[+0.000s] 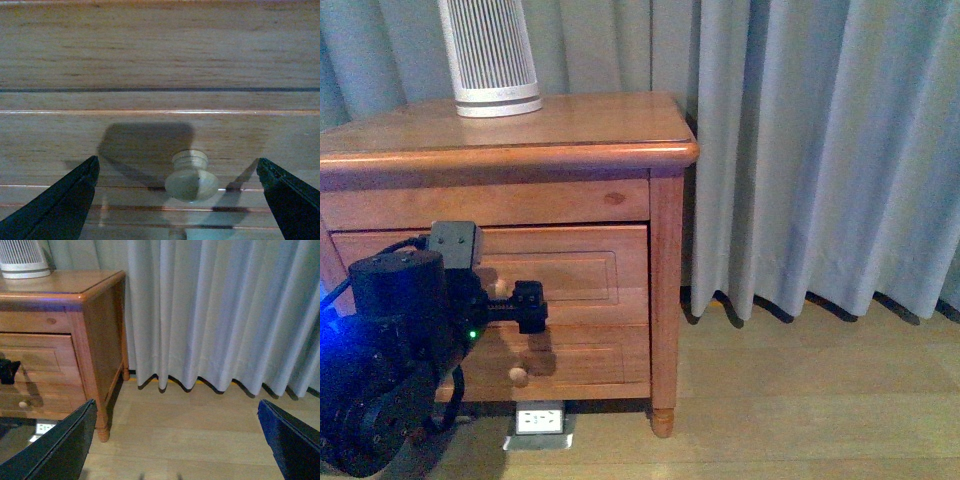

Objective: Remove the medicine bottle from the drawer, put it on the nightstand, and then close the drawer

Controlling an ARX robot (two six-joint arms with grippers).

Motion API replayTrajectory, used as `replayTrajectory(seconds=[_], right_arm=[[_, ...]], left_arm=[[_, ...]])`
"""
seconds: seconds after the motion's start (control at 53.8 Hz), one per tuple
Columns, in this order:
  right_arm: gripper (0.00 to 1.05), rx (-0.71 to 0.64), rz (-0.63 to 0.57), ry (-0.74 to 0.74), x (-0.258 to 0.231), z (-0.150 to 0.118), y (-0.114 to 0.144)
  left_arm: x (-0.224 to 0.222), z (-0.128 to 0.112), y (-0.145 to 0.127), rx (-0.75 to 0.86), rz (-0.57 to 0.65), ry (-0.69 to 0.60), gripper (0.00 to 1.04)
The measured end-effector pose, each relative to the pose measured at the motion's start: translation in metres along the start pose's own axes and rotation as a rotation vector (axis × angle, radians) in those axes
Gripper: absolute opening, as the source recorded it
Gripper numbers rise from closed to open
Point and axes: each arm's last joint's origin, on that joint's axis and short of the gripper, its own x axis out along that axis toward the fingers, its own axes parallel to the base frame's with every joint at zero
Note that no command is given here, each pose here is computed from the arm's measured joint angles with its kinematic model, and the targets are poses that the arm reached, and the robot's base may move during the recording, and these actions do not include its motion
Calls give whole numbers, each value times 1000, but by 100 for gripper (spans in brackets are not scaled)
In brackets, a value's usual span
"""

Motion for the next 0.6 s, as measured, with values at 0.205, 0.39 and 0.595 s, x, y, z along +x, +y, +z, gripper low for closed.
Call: replayTrajectory(seconds=[0.205,0.39,0.595], right_arm=[[98,0,0,0,0,0,0],[98,0,0,0,0,0,0],[98,0,0,0,0,0,0]], left_arm=[[3,0,-3,2,-5,12,98],[3,0,-5,2,-9,10,77],[3,0,-6,3,-9,10,44]])
